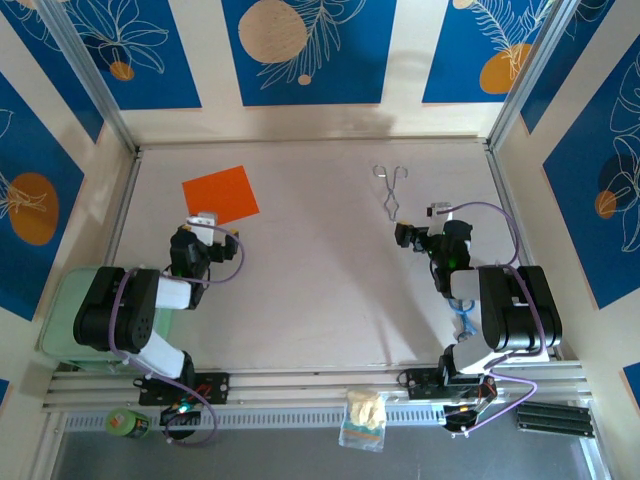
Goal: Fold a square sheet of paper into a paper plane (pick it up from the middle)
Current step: Move the square sheet of paper to the center of the table.
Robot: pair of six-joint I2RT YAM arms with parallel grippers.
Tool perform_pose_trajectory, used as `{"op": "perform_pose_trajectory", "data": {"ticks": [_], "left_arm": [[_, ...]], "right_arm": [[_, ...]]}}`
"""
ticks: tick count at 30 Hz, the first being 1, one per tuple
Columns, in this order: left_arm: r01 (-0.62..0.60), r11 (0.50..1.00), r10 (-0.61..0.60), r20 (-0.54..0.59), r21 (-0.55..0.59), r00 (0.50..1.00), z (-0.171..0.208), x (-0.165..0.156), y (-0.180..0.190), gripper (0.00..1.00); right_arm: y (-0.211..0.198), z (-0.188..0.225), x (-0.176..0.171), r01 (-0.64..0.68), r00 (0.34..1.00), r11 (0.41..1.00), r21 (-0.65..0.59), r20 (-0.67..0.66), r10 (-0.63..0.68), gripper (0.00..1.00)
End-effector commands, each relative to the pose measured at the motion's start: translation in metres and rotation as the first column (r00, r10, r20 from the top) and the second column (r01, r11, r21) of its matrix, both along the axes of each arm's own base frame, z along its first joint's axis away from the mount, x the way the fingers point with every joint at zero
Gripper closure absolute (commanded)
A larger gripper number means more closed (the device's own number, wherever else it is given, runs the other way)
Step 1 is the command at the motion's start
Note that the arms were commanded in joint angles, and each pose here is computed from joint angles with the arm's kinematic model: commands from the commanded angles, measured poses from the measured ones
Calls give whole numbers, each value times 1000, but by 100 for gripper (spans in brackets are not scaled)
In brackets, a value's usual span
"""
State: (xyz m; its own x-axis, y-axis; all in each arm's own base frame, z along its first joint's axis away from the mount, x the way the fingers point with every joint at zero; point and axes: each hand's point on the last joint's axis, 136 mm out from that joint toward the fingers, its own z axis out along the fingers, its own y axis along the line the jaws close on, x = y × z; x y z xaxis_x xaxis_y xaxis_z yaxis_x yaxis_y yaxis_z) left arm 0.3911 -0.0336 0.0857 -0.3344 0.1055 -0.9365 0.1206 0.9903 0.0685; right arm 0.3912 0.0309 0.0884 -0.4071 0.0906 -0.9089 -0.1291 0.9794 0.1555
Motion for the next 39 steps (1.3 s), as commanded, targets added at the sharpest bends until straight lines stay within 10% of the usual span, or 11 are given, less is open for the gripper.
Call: {"op": "perform_pose_trajectory", "data": {"ticks": [1, 16, 20, 29, 39], "left_arm": [[15, 1000, -15, 16, -3, 1000, 6, 5, 0, 1], [-183, 982, 184, 24, -42, 983, 71, -1, 30, 0], [-294, 931, 287, -67, -215, 956, 98, 2, 36, 1], [-218, 888, 101, -290, -404, 952, 89, 48, -11, 1], [-376, 861, 126, -572, -343, 811, 18, 102, -15, 1]], "right_arm": [[1, 5, 5, -17, 1000, 1000, -11, 16, 17, 1], [-2, 85, 10, 79, 997, 996, 32, 12, -79, 1], [-12, 84, 18, 283, 940, 944, 169, -246, -237, 1], [60, 62, 37, 195, 858, 932, 306, -514, -11, 1], [118, 52, 41, 79, 825, 917, 391, -542, 160, 1]]}}
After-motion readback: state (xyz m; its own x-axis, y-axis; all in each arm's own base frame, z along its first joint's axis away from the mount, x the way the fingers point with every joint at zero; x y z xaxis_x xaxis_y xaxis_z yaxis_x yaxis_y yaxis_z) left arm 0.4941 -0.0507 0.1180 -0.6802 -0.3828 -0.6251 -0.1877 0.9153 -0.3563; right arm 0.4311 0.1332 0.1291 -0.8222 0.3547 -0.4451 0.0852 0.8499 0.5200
